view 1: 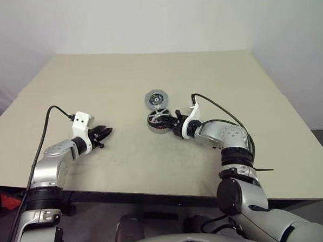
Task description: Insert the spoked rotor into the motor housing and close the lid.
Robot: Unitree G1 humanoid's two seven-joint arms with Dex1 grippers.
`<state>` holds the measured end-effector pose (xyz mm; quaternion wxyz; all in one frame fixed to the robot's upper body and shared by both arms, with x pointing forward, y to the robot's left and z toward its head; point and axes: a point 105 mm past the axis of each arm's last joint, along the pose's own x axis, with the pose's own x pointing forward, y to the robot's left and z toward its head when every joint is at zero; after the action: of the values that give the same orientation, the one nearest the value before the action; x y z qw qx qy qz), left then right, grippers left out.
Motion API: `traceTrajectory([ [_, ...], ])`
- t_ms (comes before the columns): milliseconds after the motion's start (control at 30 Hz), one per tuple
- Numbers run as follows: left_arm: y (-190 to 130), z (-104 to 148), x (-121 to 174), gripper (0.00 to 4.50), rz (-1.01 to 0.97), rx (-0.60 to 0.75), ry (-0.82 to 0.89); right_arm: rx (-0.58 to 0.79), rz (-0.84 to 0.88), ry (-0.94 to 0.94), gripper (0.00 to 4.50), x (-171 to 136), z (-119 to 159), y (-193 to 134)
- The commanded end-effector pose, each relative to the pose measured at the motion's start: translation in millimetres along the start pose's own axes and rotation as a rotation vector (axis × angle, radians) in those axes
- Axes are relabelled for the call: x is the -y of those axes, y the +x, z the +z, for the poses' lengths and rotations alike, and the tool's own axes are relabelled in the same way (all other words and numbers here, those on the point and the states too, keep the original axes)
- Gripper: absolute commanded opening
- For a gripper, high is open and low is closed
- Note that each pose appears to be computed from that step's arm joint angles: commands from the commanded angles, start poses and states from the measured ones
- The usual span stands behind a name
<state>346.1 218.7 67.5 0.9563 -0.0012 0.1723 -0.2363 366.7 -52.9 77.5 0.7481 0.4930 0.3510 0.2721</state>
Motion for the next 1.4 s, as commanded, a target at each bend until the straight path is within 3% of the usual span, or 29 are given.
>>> traceTrajectory([
  [33,-2.2,10.4,-3.6,1.69,0.01,0.031,0.032,0.023,0.069,-0.045,1.1,-16.7,8.4,-0.3],
  [533,2.8,11.0,-0.1,1.69,-0.005,0.031,0.035,0.039,0.079,-0.109,1.1,-14.7,21.5,-20.3],
  [1033,6.5,10.3,2.6,1.69,-0.022,0.024,0.037,0.0,0.021,-0.21,1.1,-7.1,16.0,-26.0],
  [1200,6.0,9.4,2.6,1.69,-0.021,0.023,0.036,0.024,-0.026,-0.24,2.53,5.9,19.7,-26.3],
  [1400,5.5,8.1,2.7,1.69,-0.02,0.02,0.034,0.028,-0.04,-0.236,2.53,16.7,21.6,-26.8],
])
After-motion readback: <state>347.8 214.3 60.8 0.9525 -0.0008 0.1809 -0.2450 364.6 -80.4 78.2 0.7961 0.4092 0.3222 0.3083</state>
